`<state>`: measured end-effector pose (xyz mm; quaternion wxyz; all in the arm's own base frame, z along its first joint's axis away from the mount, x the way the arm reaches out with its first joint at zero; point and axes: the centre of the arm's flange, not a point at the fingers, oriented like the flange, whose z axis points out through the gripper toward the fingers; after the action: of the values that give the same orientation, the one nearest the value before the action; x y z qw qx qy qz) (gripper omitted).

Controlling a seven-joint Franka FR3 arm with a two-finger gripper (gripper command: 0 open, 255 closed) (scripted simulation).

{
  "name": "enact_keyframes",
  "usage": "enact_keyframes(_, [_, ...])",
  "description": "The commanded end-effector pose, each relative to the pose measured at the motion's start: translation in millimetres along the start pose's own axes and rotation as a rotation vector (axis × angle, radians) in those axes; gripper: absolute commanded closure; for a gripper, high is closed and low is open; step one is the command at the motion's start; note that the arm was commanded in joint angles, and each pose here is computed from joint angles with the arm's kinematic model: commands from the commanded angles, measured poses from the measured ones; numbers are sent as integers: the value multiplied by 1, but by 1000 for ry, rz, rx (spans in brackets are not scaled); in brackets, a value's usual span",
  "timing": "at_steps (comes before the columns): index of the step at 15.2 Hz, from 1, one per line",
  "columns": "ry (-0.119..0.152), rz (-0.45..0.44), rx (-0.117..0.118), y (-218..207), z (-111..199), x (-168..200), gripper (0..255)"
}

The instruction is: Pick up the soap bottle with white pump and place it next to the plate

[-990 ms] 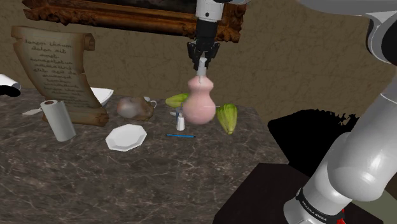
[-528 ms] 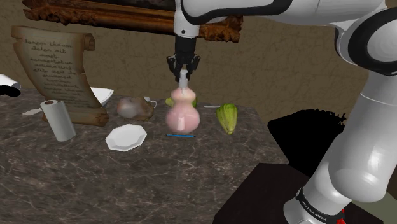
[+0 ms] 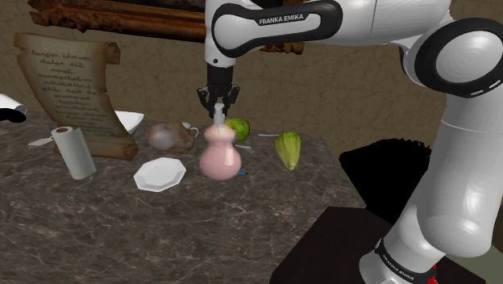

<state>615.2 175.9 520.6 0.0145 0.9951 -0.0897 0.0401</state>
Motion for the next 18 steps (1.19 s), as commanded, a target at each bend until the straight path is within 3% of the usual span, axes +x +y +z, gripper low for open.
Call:
enact_keyframes(1, [2,0,1,-1,10,-1,255])
enact_keyframes(11, [2,0,1,-2,62,-5,255])
enact_keyframes(18, [2,0,1,-2,65,-6,255])
